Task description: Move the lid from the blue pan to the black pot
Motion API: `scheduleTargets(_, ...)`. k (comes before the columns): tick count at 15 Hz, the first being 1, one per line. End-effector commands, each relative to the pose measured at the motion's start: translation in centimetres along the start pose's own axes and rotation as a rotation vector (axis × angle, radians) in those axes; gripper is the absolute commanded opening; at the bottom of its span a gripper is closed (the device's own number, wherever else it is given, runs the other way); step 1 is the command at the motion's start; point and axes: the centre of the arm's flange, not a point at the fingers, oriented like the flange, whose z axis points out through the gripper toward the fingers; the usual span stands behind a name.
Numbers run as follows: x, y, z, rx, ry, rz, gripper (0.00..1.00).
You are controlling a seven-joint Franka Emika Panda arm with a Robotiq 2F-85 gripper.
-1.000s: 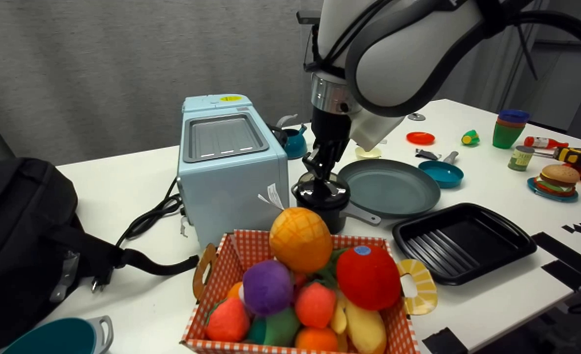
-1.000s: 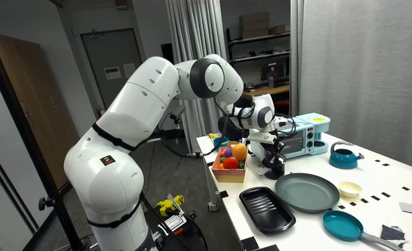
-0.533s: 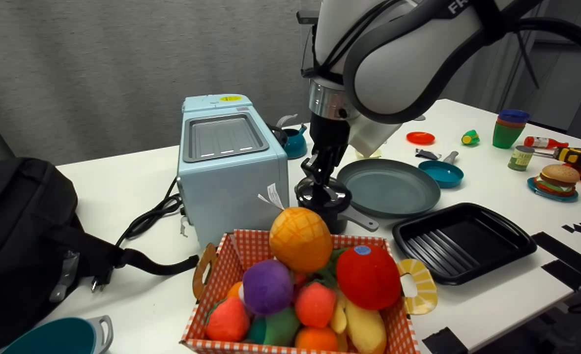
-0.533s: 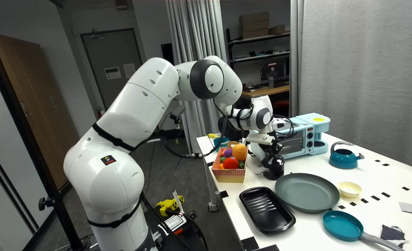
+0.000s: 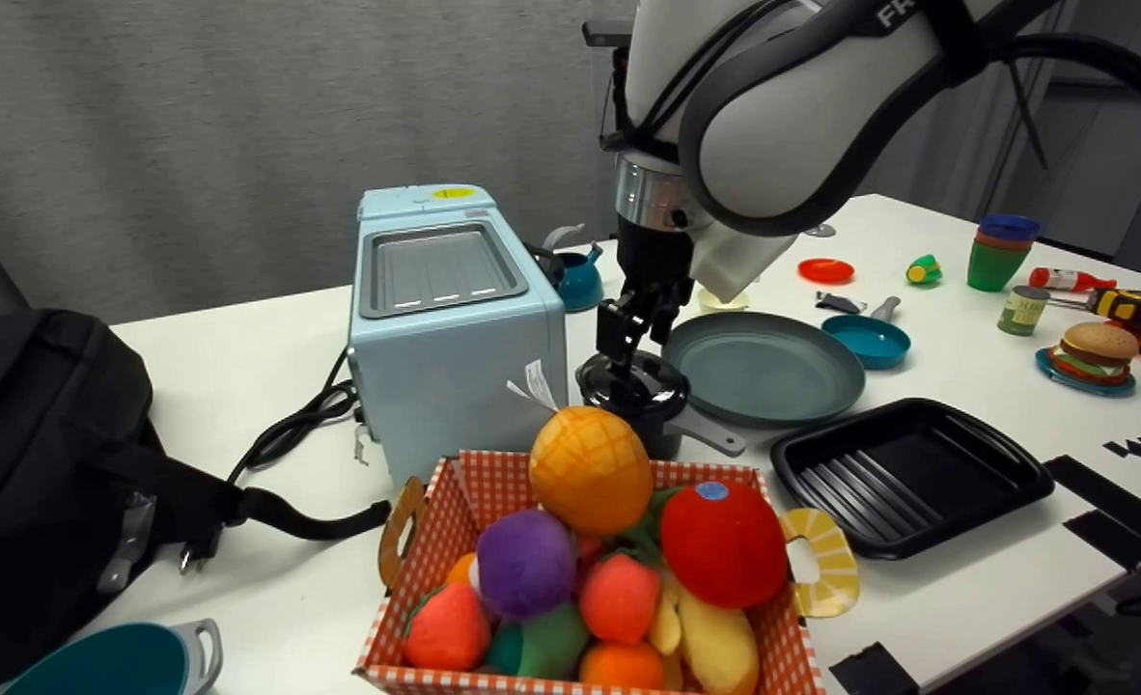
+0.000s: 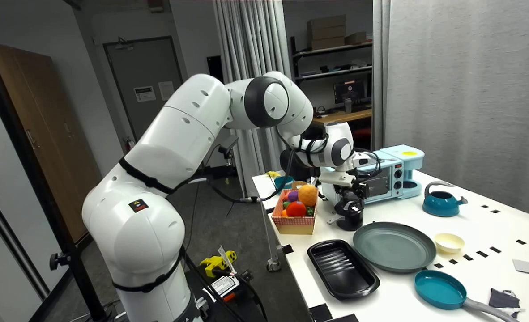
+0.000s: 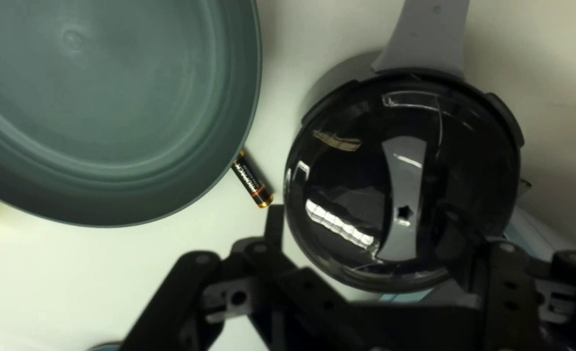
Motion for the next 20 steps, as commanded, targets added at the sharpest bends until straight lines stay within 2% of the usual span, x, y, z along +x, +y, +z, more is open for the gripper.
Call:
scheduleTargets(1, 0.3, 2.5, -1.0, 0.0, -0.024, 0.036, 1.0)
scheduleTargets(6, -1.0, 7.6, -2.5, 0.006, -0.038, 0.082, 1.0)
scheduleTargets(11, -2.7, 12.5, -5.6, 0.021, -0.027, 0.108, 1.0)
scheduleTargets(20, -8.2, 18.9, -11.6, 0.045, -0.035, 0.075, 1.0)
